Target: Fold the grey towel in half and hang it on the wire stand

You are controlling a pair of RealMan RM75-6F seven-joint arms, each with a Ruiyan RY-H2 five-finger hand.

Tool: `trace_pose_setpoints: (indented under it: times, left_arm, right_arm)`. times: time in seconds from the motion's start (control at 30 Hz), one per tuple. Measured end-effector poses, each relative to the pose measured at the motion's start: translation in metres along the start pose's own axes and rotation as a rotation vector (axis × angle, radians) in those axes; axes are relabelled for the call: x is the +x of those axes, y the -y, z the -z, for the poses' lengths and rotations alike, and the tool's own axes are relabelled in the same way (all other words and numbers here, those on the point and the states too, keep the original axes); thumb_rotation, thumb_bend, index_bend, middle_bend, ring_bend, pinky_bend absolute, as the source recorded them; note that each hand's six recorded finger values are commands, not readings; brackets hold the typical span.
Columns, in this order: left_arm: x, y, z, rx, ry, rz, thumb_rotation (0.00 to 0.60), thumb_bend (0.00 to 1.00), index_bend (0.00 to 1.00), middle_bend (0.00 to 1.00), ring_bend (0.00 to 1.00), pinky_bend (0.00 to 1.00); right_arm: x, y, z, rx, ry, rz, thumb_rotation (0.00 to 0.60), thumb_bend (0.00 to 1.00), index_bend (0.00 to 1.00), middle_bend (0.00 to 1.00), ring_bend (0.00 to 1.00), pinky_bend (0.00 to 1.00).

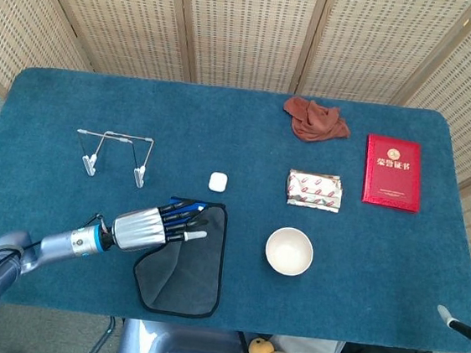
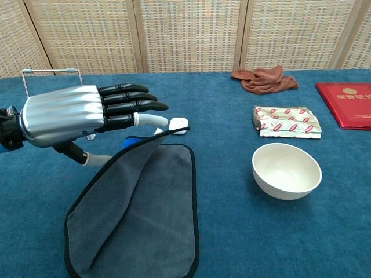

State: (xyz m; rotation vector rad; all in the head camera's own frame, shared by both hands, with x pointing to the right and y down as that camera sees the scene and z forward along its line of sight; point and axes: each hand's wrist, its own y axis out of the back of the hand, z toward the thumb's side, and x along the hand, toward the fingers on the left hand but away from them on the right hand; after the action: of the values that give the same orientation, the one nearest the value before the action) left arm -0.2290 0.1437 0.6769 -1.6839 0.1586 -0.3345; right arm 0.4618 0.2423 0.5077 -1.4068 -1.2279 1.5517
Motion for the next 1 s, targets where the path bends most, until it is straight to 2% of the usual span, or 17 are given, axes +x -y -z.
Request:
trace_pose_setpoints:
  times: [0.17, 0.43, 0.63, 0.77, 0.83, 0.9, 1.0]
  left_arm:
    - [0.009, 0.004, -0.005, -0.031, -0.033, 0.002, 0.600, 0.31, 0.00, 0.00, 0.00, 0.03]
    - [0.031, 0.008, -0.008, -0.022, -0.066, 0.003, 0.600, 0.32, 0.00, 0.00, 0.00, 0.05]
    - [0.048, 0.007, -0.016, -0.037, -0.056, -0.004, 0.600, 0.31, 0.00, 0.00, 0.00, 0.05]
    - [0.041, -0.001, -0.014, -0.041, -0.045, -0.021, 0.600, 0.32, 0.00, 0.00, 0.00, 0.05]
    - [0.031, -0.003, -0.012, -0.055, -0.040, -0.016, 0.600, 0.32, 0.06, 0.00, 0.00, 0.05]
    - [0.019, -0.002, -0.012, -0.074, -0.036, 0.001, 0.600, 0.32, 0.21, 0.00, 0.00, 0.04]
    - [-0.007, 0.004, -0.015, -0.122, -0.037, 0.049, 0.600, 0.32, 0.33, 0.00, 0.00, 0.04]
  right_arm:
    - [0.002, 0.001, -0.003, 0.006, -0.008, -0.001, 0.600, 0.00, 0.05, 0.00, 0.00, 0.00]
    - [0.001, 0.002, -0.002, 0.004, -0.006, -0.004, 0.600, 0.00, 0.05, 0.00, 0.00, 0.00]
    - [0.001, 0.000, 0.000, -0.001, -0.001, 0.000, 0.600, 0.00, 0.05, 0.00, 0.00, 0.00]
    - [0.001, 0.000, 0.002, -0.002, 0.002, -0.001, 0.600, 0.00, 0.05, 0.00, 0.00, 0.00]
    - [0.002, 0.000, 0.002, -0.002, 0.004, -0.003, 0.600, 0.00, 0.05, 0.00, 0.00, 0.00]
    - [0.002, 0.000, 0.002, -0.002, 0.003, -0.004, 0.600, 0.00, 0.05, 0.00, 0.00, 0.00]
    - [0.002, 0.000, 0.002, -0.002, 0.002, -0.003, 0.600, 0.00, 0.05, 0.00, 0.00, 0.00]
